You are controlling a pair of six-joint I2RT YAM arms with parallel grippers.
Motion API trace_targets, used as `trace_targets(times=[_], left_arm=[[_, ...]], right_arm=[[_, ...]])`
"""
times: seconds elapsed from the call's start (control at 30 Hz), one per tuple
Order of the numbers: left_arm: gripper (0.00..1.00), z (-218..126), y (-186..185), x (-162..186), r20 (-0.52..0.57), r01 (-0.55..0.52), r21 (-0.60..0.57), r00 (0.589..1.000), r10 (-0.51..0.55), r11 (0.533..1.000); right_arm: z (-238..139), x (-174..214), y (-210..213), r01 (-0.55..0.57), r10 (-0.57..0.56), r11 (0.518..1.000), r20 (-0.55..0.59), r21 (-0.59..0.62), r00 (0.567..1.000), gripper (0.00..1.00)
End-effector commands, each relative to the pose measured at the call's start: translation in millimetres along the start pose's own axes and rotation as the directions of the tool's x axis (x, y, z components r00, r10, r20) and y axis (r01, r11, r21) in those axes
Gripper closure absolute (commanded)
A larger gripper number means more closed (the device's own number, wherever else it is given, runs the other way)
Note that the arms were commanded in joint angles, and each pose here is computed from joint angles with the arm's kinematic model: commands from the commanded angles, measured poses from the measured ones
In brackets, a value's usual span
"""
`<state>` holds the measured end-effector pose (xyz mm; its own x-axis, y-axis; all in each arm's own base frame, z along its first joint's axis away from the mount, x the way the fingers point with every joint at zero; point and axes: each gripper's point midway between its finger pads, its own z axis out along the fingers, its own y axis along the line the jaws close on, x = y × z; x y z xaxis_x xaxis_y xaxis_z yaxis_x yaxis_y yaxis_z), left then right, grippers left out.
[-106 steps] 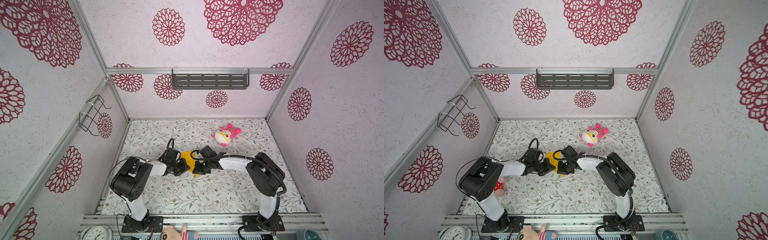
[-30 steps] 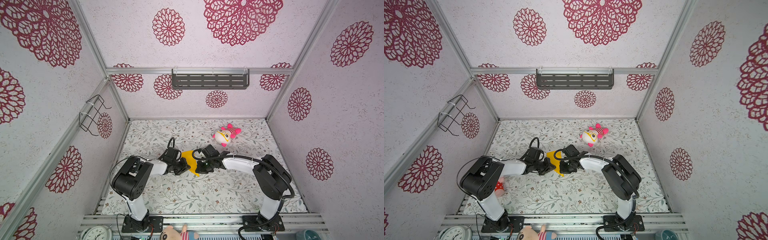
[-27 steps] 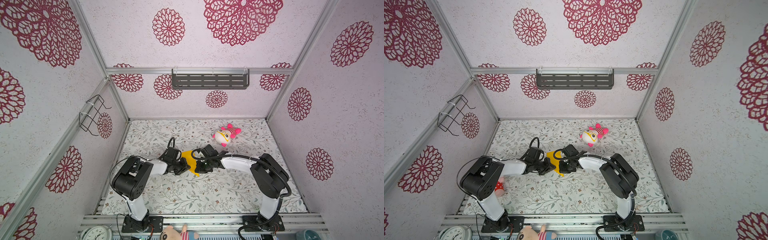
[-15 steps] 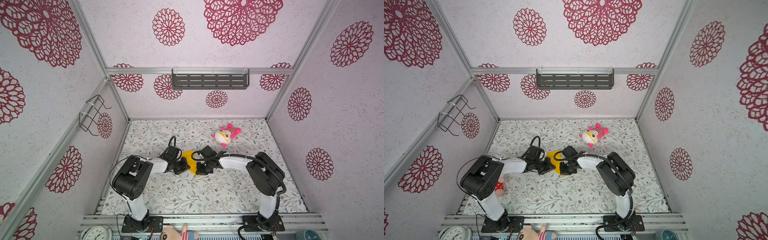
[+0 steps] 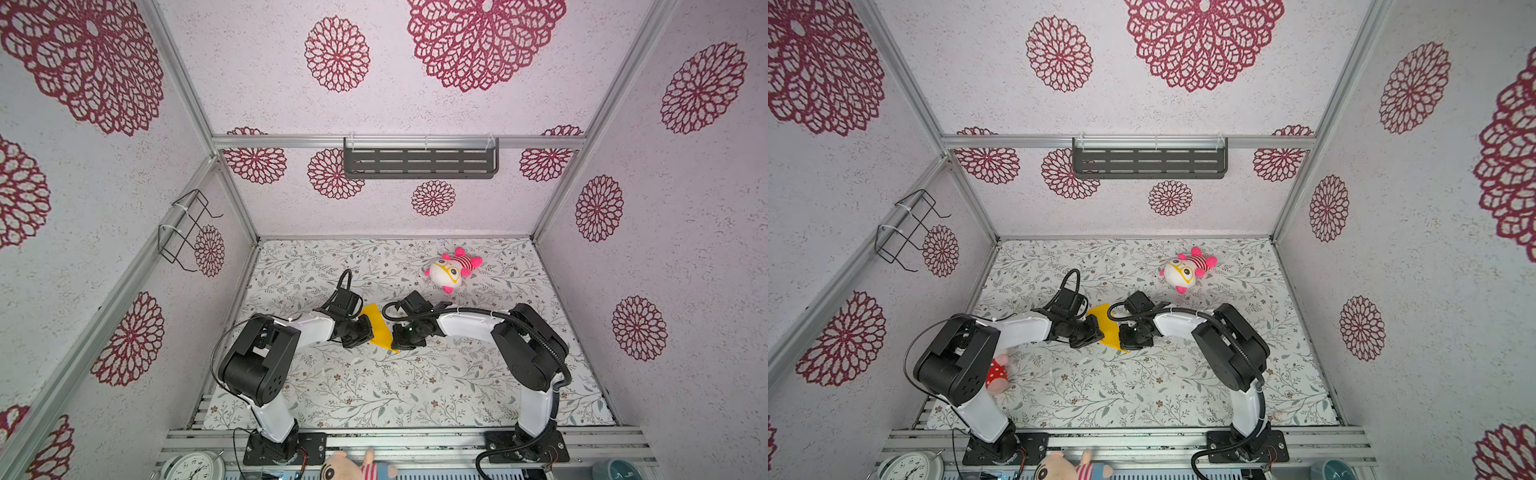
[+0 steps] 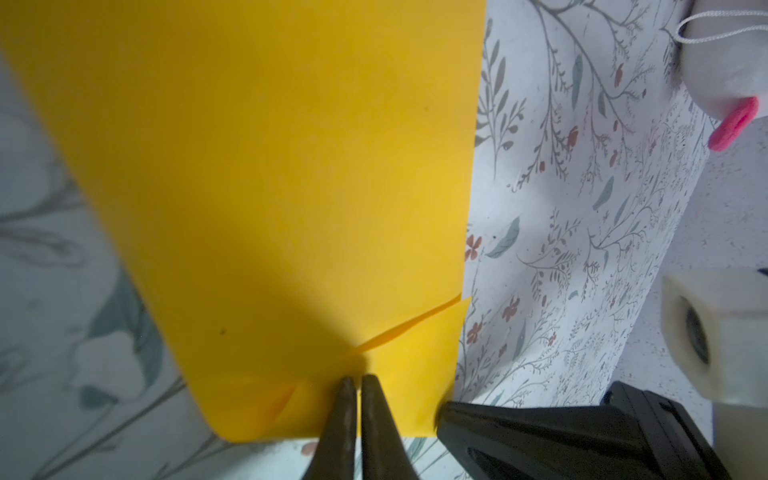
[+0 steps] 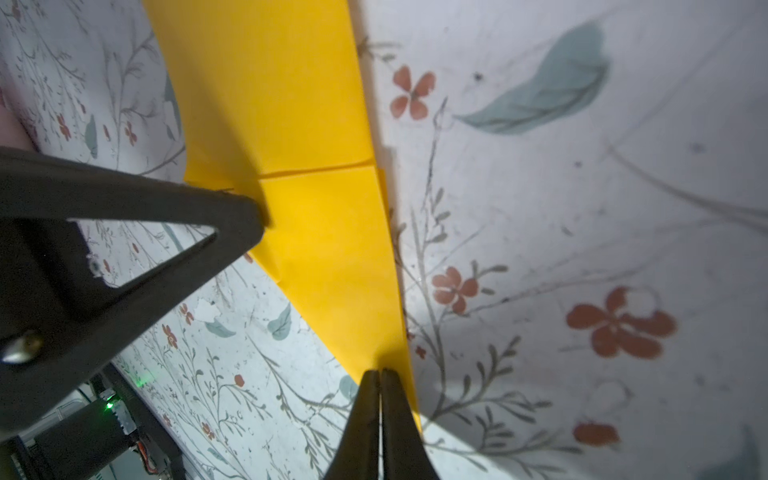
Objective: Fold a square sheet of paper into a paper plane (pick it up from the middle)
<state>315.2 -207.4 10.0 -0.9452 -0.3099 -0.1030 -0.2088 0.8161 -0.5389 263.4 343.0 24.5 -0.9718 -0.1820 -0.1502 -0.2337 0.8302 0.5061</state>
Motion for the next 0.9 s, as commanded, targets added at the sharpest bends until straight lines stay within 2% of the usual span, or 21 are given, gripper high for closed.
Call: trace_targets(times=[0.0, 0.53, 0.87], left_arm=[[0.91, -1.9, 14.7, 1.0, 0.0, -0.003, -0.068, 1.0, 0.003, 0.998], [0.9, -16.2, 15.5, 5.9, -0.038, -0.145, -0.13, 0.989, 0.141, 0.981], [0.92, -19.4, 43.7, -0.2, -0.023, -0.122, -0.3, 0.992, 0.12, 0.946]], right_arm=[[8.5, 10.6, -23.8, -0.038, 0.042, 0.995, -0.043, 0.094, 0.998, 0.91], [19.5, 22.3, -43.6, -0.065, 0.079, 0.984, -0.083, 0.165, 0.993, 0.91], [21.1, 25.7, -47.7, -0.067, 0.084, 0.982, -0.09, 0.176, 0.992, 0.9]])
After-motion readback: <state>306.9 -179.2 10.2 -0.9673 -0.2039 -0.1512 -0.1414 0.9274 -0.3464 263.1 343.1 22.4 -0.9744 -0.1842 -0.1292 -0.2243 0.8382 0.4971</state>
